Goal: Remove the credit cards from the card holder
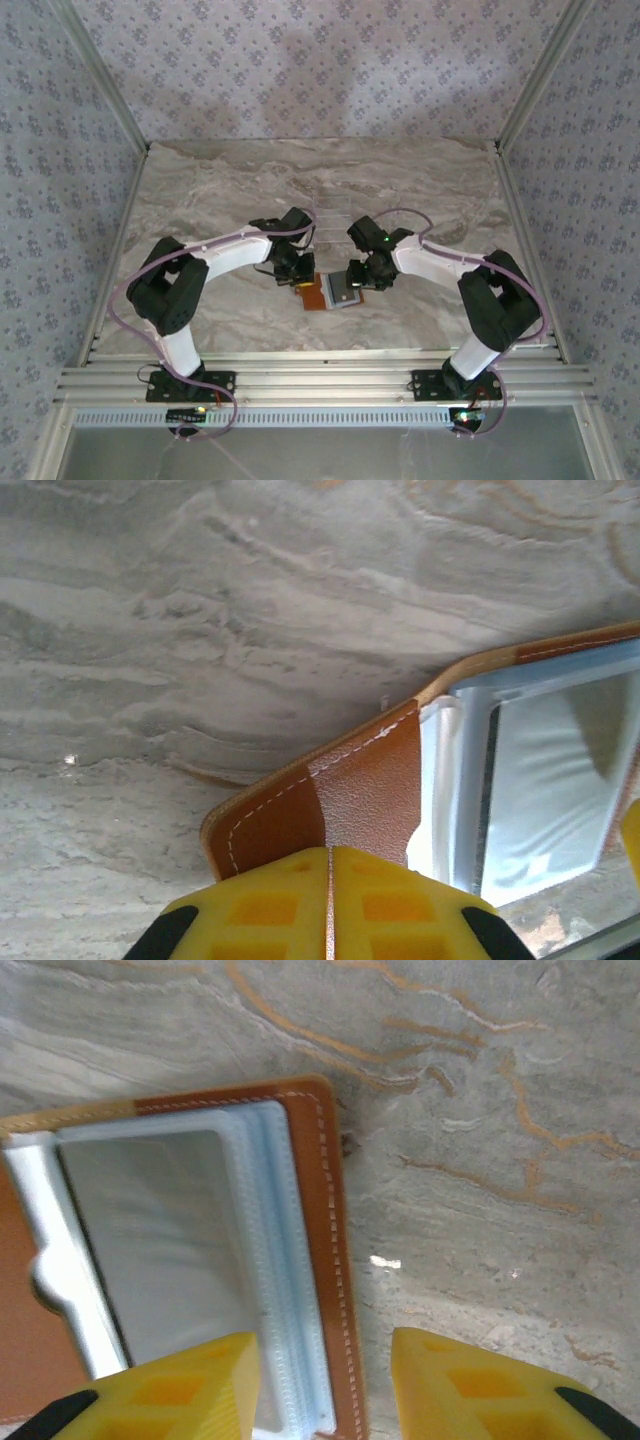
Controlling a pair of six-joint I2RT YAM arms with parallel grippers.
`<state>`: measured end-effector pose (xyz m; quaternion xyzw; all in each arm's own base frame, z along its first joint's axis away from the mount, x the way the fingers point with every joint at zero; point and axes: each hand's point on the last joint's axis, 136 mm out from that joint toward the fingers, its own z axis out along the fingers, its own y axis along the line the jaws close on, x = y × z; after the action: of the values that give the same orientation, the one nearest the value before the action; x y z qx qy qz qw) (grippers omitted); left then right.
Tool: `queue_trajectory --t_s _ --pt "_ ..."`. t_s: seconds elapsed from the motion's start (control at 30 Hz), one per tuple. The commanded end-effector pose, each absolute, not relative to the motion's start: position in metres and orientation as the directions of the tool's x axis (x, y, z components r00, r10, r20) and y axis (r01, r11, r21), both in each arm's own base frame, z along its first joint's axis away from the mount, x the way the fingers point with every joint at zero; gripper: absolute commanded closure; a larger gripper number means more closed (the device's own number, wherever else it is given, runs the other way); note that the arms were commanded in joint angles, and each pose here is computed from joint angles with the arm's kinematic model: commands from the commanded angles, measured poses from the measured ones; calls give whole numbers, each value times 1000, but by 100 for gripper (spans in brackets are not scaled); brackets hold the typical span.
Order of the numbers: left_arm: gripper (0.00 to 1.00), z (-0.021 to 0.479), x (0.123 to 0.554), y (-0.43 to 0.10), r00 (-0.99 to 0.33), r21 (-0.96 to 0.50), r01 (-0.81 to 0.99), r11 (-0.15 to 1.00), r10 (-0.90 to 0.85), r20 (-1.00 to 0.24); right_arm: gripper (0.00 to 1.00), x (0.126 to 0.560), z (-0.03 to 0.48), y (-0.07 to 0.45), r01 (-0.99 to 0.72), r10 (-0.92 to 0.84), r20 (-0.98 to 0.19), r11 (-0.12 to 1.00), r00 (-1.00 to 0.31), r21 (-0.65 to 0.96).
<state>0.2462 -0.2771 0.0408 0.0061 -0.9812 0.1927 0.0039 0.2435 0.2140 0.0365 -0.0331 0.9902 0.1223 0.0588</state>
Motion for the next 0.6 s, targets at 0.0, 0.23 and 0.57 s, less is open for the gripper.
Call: queue_trajectory --t_s 0.0,0.23,0.57 --pt "92 35 245 -275 -1000 -335 18 942 23 13 64 239 19 202 -91 -74 -103 979 -992 181" --pt "95 21 246 -273 -998 -313 64 948 64 -10 70 231 -6 200 -90 -80 -65 982 -995 169" --pt "97 17 244 -285 -984 -316 178 932 160 -84 71 215 8 199 -102 -91 -67 977 -994 186"
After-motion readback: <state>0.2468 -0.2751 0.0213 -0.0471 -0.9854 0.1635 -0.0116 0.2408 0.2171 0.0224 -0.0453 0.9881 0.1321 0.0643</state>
